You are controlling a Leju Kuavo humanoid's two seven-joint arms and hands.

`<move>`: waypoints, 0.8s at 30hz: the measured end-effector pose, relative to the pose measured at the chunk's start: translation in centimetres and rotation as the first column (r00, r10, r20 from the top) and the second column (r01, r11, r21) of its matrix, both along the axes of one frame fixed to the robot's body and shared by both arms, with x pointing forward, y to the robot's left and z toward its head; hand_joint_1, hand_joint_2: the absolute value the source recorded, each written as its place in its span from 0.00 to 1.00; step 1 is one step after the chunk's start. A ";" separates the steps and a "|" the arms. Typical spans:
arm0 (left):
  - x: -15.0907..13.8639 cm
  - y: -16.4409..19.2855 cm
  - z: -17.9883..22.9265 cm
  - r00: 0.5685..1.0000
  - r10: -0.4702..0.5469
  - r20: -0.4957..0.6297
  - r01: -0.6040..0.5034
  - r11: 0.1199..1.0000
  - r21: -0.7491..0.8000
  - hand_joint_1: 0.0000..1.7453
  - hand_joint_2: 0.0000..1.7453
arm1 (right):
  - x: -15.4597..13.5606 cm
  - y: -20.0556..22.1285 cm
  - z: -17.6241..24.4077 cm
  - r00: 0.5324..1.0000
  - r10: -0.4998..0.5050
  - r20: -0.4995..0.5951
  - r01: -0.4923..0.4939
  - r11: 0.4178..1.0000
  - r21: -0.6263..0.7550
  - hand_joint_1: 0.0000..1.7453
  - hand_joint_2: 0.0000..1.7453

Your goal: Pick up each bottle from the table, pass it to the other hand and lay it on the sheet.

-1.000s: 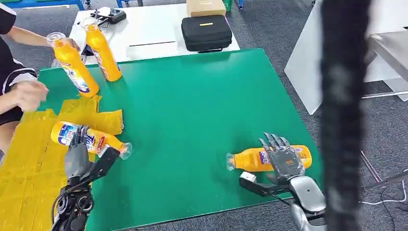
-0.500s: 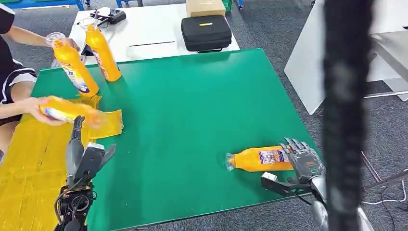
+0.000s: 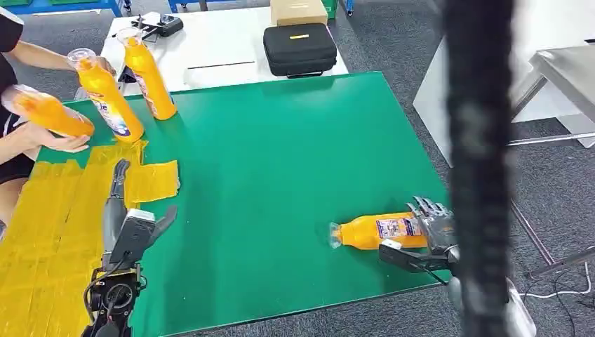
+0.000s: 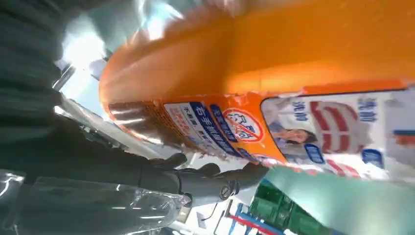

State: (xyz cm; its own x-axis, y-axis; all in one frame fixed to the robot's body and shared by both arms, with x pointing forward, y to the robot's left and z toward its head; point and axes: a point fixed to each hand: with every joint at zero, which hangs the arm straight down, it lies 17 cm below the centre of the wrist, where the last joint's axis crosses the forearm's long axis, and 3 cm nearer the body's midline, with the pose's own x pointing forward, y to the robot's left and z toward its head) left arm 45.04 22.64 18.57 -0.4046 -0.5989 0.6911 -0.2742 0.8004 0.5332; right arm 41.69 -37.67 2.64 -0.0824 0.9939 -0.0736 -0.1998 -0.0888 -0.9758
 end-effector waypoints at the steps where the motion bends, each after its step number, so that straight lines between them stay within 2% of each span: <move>1: 0.0 -0.3 0.1 1.000 -0.006 0.002 0.006 1.000 -0.001 0.00 1.00 | 0.1 0.1 -0.4 1.000 -0.003 -0.009 0.003 1.000 0.003 0.97 1.00; 2: 0.0 -0.4 0.2 1.000 -0.010 0.003 0.010 1.000 -0.005 0.00 1.00 | 0.2 0.1 -0.8 1.000 -0.002 -0.019 0.003 1.000 0.005 1.00 1.00; 10: 0.0 -1.6 0.7 0.999 -0.045 0.016 0.045 0.998 -0.031 0.00 1.00 | 2.2 0.3 -2.3 0.998 -0.016 -0.059 0.017 1.000 0.018 1.00 1.00; 14: -0.1 -2.8 0.9 0.990 -0.140 0.007 0.139 0.980 -0.144 0.00 1.00 | 2.9 0.2 -2.3 0.999 -0.043 -0.033 0.043 0.999 0.020 1.00 1.00; 16: -0.5 -3.4 1.4 0.982 -0.188 0.017 0.188 0.963 -0.192 0.00 1.00 | 3.2 0.6 -1.6 0.999 -0.045 0.013 0.044 0.998 0.041 1.00 1.00; 21: -2.0 -5.5 2.6 0.955 -0.294 0.038 0.294 0.925 -0.241 0.00 1.00 | 3.8 3.2 0.9 0.983 -0.094 0.160 0.050 0.964 0.260 1.00 1.00; 24: -2.7 -7.2 3.2 0.930 -0.364 0.043 0.362 0.894 -0.265 0.00 1.00 | 4.2 5.4 3.4 0.957 -0.149 0.249 0.013 0.880 0.475 1.00 1.00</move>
State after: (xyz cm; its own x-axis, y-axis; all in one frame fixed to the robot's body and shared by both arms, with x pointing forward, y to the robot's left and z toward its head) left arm 42.35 15.47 21.76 -0.5529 -0.2074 0.8070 0.0654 0.9548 0.2901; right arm 45.88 -32.29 6.09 -0.0443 0.9200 0.3894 0.0900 0.3919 -0.9156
